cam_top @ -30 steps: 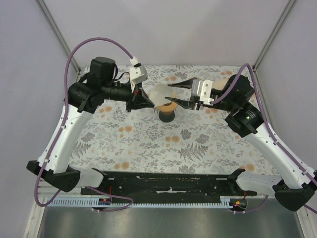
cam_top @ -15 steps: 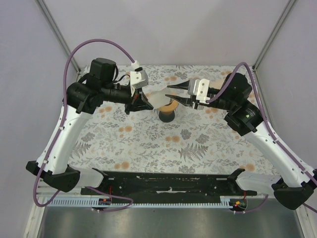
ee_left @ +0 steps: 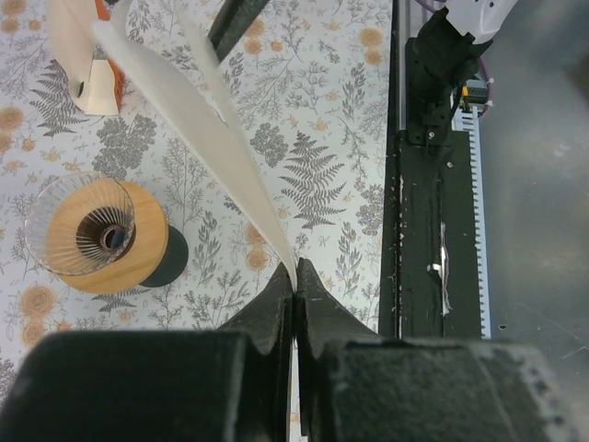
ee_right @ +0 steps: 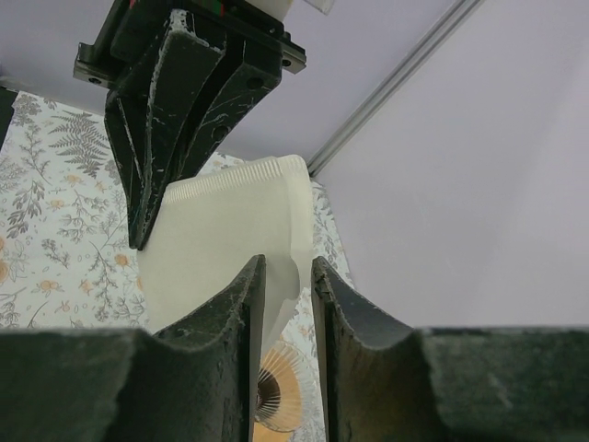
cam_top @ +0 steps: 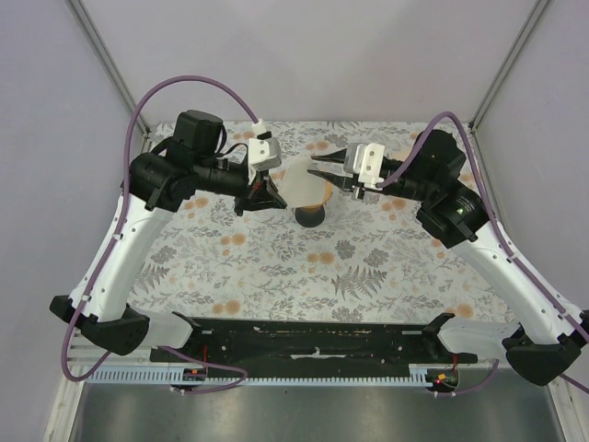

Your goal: Place the coffee filter in the dripper

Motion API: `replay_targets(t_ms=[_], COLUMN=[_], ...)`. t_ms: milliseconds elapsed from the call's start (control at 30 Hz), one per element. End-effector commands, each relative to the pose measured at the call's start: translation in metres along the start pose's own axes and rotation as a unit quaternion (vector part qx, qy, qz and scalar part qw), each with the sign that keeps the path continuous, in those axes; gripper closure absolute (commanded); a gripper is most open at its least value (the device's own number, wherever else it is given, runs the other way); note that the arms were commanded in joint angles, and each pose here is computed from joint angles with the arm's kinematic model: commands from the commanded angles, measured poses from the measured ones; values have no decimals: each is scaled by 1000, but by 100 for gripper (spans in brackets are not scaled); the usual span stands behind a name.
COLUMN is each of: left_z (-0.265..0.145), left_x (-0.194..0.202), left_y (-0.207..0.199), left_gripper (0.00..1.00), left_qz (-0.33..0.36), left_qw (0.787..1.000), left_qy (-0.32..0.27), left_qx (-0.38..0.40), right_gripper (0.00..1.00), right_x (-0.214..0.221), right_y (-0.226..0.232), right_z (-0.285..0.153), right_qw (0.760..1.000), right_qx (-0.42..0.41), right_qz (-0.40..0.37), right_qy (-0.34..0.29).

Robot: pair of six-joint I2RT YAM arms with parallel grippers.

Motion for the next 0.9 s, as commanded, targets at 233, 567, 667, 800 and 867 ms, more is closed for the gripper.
replay_targets(t_ms=[233, 567, 667, 800, 867], left_z=[-3, -5, -4, -4, -4], left_x=[-9, -8, -6, -6, -6], left_y=[-3, 0, 0, 1, 2], left_gripper=[98, 98, 98, 98, 98], left_qz=[40, 49, 53, 55, 56], left_qw=[999, 999, 998, 998, 998], left_qy=[-5, 5, 10, 14, 14], left_qx=[-1, -18, -16, -20, -22], right_gripper=[89, 73, 72, 74, 75], right_x=[-5, -1, -1, -2, -2], right_y=[-13, 3, 4, 5, 6], right_z=[-1, -1, 1, 5, 5], right_qw=[999, 999, 998, 997, 997], right_qx=[16, -45, -58, -74, -78], right_qz=[-26, -14, -6, 1, 3], right_qy=[19, 23, 23, 16, 16])
Point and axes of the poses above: each gripper's point midway between its finger pads, its own z axis out along the fingers, its own y axis along the line the jaws close on, x = y × z, the point moved 6 cm from there along -z, back along the fingers, and after that the axes turned 7 degrees about -z, right-handed, at the moved point
